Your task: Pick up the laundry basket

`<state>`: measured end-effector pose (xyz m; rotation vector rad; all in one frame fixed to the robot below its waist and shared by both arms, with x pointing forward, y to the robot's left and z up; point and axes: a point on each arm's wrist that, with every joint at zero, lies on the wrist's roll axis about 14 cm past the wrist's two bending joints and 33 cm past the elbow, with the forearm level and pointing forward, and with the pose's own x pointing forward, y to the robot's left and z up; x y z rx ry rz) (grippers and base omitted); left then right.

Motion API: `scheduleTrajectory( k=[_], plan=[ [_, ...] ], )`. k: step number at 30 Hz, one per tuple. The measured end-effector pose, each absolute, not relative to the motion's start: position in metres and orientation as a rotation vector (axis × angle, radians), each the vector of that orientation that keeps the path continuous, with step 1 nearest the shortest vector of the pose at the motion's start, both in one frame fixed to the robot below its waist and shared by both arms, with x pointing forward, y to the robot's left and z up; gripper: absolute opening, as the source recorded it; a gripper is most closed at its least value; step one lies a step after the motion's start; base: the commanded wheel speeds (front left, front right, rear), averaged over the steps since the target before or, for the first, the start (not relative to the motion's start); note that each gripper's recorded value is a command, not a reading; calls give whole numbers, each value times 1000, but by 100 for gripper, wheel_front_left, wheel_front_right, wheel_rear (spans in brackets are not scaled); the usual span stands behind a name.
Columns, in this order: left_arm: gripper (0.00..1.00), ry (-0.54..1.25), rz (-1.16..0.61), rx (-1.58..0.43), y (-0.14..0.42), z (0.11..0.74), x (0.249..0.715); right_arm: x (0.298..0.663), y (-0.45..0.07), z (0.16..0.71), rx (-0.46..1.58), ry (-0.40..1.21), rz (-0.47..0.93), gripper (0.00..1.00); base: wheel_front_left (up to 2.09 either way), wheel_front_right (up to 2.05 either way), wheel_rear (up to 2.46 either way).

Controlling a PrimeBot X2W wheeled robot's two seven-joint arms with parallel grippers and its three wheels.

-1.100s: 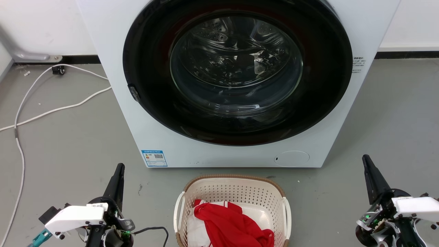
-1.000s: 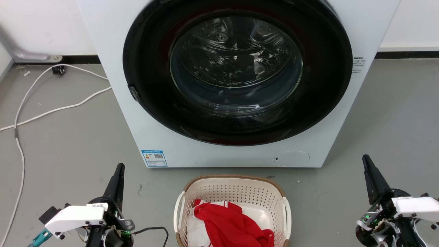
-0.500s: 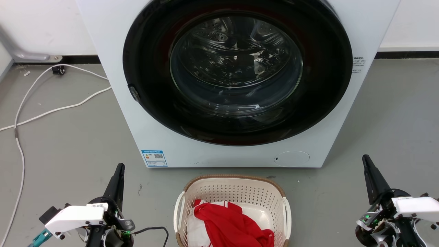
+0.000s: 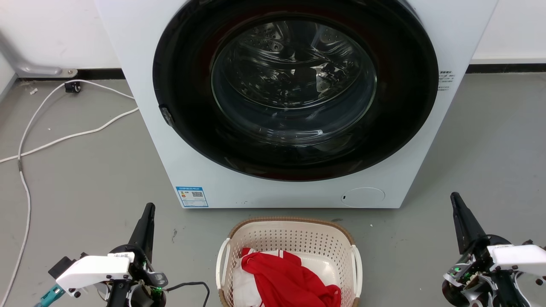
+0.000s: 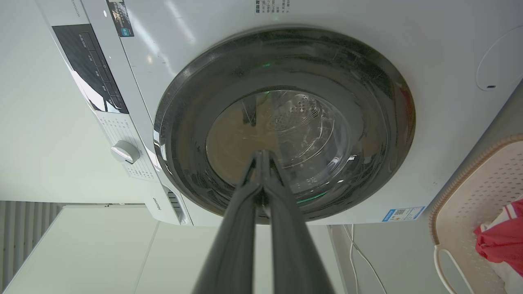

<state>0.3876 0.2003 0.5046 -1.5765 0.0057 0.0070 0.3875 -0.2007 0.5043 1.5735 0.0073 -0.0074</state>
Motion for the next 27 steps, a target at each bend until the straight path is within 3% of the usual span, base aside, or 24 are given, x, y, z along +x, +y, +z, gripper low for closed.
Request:
scheduleTrajectory(
  k=[1, 2, 8, 27],
  plan=[
    [0, 6, 7, -1577, 200, 505, 388, 387, -201, 504, 1573, 7, -7, 0, 0, 0, 0],
    [100, 10, 11, -1577, 200, 503, 387, 387, -201, 503, 1574, 11, -12, 100, 0, 0, 0],
    [100, 70, 82, -1584, 199, 475, 373, 372, -200, 474, 1580, 70, -85, 100, 0, 0, 0],
    [100, -23, 147, -1446, 220, 482, 367, 370, -208, 483, 1413, 6, -111, 100, 0, 0, 0]
  ],
)
